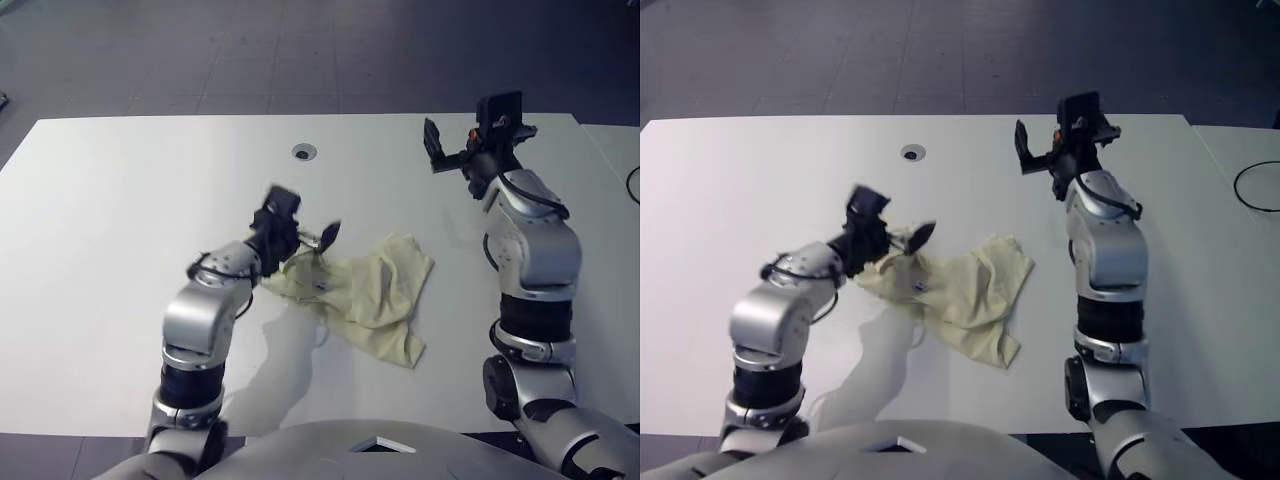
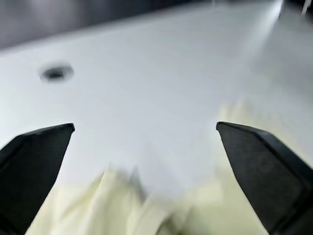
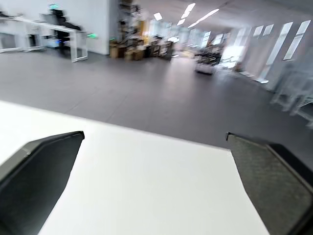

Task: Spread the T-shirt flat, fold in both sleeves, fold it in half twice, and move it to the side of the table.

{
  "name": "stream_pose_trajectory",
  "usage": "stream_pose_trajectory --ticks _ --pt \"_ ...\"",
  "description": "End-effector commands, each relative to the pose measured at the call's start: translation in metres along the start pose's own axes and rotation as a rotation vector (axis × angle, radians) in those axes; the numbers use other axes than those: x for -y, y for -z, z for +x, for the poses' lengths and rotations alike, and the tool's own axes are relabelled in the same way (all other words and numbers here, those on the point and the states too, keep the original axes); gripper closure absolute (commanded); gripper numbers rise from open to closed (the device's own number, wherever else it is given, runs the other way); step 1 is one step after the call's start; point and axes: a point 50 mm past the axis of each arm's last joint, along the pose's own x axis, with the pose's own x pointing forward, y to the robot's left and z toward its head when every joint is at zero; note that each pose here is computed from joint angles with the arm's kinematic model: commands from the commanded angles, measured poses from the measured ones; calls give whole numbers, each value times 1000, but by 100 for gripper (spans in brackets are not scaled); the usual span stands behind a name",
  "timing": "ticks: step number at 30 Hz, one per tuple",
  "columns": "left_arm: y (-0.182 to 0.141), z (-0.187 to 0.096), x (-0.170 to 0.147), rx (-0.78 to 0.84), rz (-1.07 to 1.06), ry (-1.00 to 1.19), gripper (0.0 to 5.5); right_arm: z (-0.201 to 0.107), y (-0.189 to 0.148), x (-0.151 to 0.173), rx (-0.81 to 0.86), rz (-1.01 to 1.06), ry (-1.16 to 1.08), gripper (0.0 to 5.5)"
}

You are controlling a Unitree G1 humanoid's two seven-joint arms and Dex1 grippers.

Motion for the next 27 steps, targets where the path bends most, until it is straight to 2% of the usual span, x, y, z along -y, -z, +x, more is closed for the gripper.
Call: stream_pose_trajectory --ticks 1,4,9,11,14,27 --pt "-29 -13 -16 84 -15 -63 10 -46 19 -43 -114 -17 -340 13" --pt "-34 -22 -30 88 -8 -149 10 -85 23 -79 -156 -97 -628 13" --pt "-46 -35 -49 139 23 -309 10 -119 32 -97 -196 -268 -836 13" --pt "-63 -40 -61 210 78 -412 10 -123 39 -94 -227 -339 -862 13" --pt "-79 -43 -67 282 88 -455 10 -124 49 -90 -244 -444 -870 13" --pt "-78 -42 -62 280 88 -436 10 -116 71 -75 -258 -749 -800 13"
